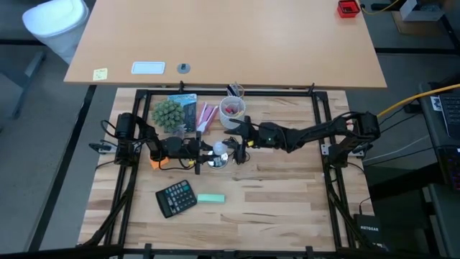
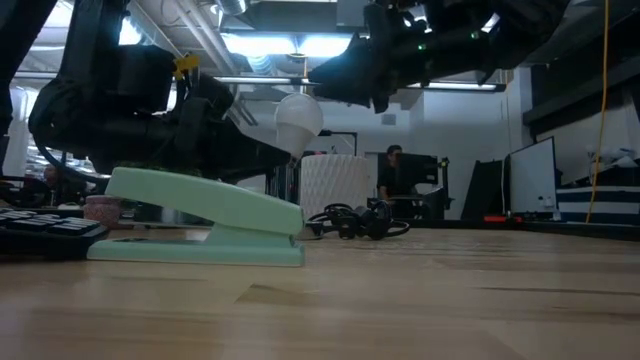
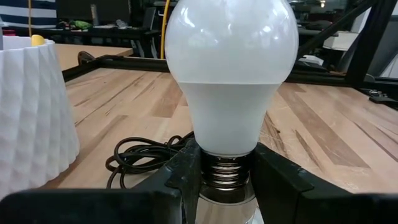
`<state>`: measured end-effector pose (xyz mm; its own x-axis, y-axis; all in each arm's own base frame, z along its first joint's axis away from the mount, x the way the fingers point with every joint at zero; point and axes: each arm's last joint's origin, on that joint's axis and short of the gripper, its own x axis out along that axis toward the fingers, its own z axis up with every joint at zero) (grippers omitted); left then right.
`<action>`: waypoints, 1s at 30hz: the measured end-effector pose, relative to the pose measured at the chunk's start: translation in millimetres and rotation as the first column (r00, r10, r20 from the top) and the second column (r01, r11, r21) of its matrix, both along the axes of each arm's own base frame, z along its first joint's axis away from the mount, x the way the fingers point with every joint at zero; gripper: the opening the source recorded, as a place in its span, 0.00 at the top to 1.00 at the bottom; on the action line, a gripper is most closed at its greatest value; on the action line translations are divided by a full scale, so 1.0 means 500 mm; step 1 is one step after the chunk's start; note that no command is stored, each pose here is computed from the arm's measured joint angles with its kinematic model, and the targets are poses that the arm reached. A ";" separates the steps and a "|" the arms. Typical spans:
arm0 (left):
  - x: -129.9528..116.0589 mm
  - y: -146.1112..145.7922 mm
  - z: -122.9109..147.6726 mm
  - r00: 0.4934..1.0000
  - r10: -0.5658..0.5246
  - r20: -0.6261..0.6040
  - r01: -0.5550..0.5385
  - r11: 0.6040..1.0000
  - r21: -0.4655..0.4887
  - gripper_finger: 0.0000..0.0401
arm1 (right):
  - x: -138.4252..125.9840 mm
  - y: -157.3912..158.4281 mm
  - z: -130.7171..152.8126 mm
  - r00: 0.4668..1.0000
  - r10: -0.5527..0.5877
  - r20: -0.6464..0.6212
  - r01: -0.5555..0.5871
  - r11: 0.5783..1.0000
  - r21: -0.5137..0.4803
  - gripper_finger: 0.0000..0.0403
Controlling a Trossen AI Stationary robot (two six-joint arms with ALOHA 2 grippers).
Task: Screw lightbulb
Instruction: Insert the lightbulb into the lamp
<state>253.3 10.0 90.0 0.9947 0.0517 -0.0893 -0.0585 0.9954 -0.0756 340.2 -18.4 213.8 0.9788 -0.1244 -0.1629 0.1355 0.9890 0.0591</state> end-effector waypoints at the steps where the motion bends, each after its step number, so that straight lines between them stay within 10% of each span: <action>1: 0.000 0.000 0.000 1.000 0.000 0.000 0.000 1.000 0.000 0.71 | 0.000 0.002 0.000 1.000 -0.014 0.001 0.014 1.000 -0.003 0.48; 30: 0.000 0.000 -0.001 1.000 -0.003 -0.003 0.003 1.000 -0.002 0.71 | 0.015 0.007 -0.010 0.997 0.033 0.070 -0.033 0.999 0.004 0.54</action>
<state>253.1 9.8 89.5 0.9946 0.0485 -0.0920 -0.0557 0.9955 -0.0773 347.5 -15.0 208.8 0.9914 -0.0913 -0.0941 0.0983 0.9925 0.0727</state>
